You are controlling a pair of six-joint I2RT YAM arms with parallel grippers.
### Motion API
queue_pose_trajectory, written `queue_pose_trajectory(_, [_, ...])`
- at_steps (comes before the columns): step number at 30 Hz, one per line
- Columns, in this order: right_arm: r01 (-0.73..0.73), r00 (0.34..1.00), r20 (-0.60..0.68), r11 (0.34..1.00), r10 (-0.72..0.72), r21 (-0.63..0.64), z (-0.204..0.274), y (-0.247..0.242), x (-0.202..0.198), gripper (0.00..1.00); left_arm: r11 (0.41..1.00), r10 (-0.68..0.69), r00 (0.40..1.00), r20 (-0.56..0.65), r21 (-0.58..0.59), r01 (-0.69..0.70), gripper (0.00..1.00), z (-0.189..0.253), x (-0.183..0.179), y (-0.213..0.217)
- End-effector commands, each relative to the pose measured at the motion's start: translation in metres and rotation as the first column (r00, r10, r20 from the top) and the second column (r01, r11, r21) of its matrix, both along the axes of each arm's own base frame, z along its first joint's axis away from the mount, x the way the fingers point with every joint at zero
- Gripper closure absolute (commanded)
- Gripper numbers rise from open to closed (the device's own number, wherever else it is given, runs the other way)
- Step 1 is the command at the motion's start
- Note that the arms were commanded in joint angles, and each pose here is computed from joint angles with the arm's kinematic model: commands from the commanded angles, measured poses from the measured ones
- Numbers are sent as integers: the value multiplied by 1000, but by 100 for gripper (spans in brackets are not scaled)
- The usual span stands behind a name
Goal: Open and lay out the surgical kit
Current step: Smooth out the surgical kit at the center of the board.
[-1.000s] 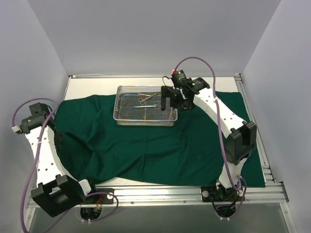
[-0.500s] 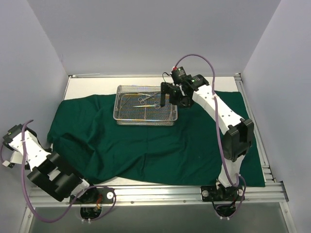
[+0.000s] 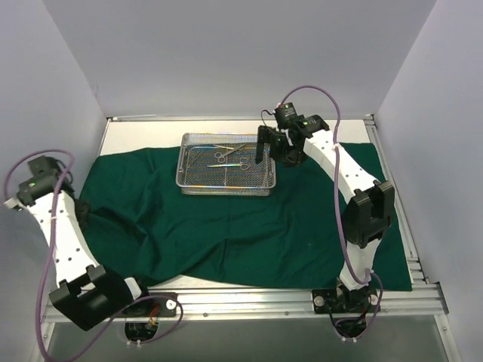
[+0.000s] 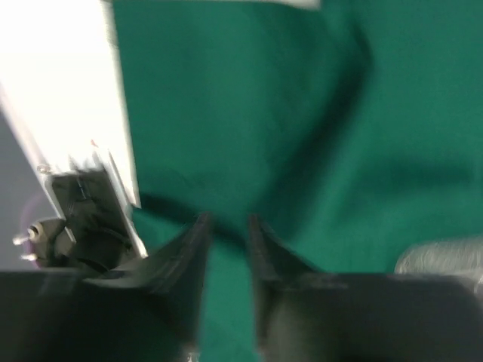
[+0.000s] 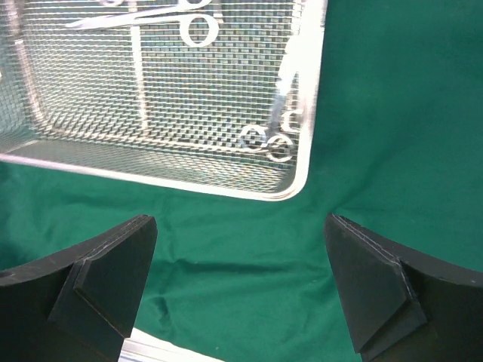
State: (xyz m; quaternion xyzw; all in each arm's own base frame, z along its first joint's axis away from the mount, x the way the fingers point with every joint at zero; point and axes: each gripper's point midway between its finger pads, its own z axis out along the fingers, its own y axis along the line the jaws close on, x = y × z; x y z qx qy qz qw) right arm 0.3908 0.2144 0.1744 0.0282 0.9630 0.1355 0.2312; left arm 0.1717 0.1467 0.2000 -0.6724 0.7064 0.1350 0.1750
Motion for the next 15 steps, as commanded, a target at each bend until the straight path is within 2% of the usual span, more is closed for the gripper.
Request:
queue_pose_trajectory(1, [60,998,-17,998,-60,-29,-4,-28,-3,0,971,-216,976,8,-102,216,71,-7,15,-51])
queue_pose_trajectory(2, [72,997,-25,997,-72,-9,-5,-34,-2,0,936,-339,941,-3,-106,336,82,-16,40,-68])
queue_pose_trajectory(4, [140,990,-31,990,-140,10,-16,-58,8,2,893,-447,894,19,-50,448,88,-19,83,-74])
queue_pose_trajectory(5, [160,987,-35,987,-160,15,-21,-66,13,8,868,-495,868,-45,-72,491,98,-37,101,-82])
queue_pose_trajectory(6, [189,982,-27,982,-188,25,-23,-81,23,15,862,-506,861,-55,-69,503,98,-42,113,-82])
queue_pose_trajectory(7, [210,977,-31,977,-210,16,-31,-91,30,38,852,-524,851,-25,-29,523,98,-37,140,-80])
queue_pose_trajectory(9, [250,968,0,968,-250,22,-32,-106,47,63,834,-551,832,-63,-14,552,98,-53,172,-72])
queue_pose_trajectory(10, [284,959,2,958,-284,26,-36,-123,59,82,813,-579,815,-34,50,580,98,-36,200,-66])
queue_pose_trajectory(11, [300,954,22,954,-300,31,-37,-131,70,90,809,-583,809,-75,43,587,98,-50,215,-60])
queue_pose_trajectory(12, [312,949,31,950,-313,28,-44,-145,81,100,795,-597,801,-47,100,598,98,-32,238,-52])
queue_pose_trajectory(13, [306,951,37,952,-307,33,-50,-150,88,100,796,-596,796,-103,50,603,98,-54,235,-50])
queue_pose_trajectory(14, [293,953,68,955,-296,44,-51,-154,102,100,799,-589,800,-113,64,598,97,-57,260,-44])
queue_pose_trajectory(15, [292,954,54,956,-293,30,-70,-160,112,100,788,-603,788,-124,60,613,96,-59,269,-43])
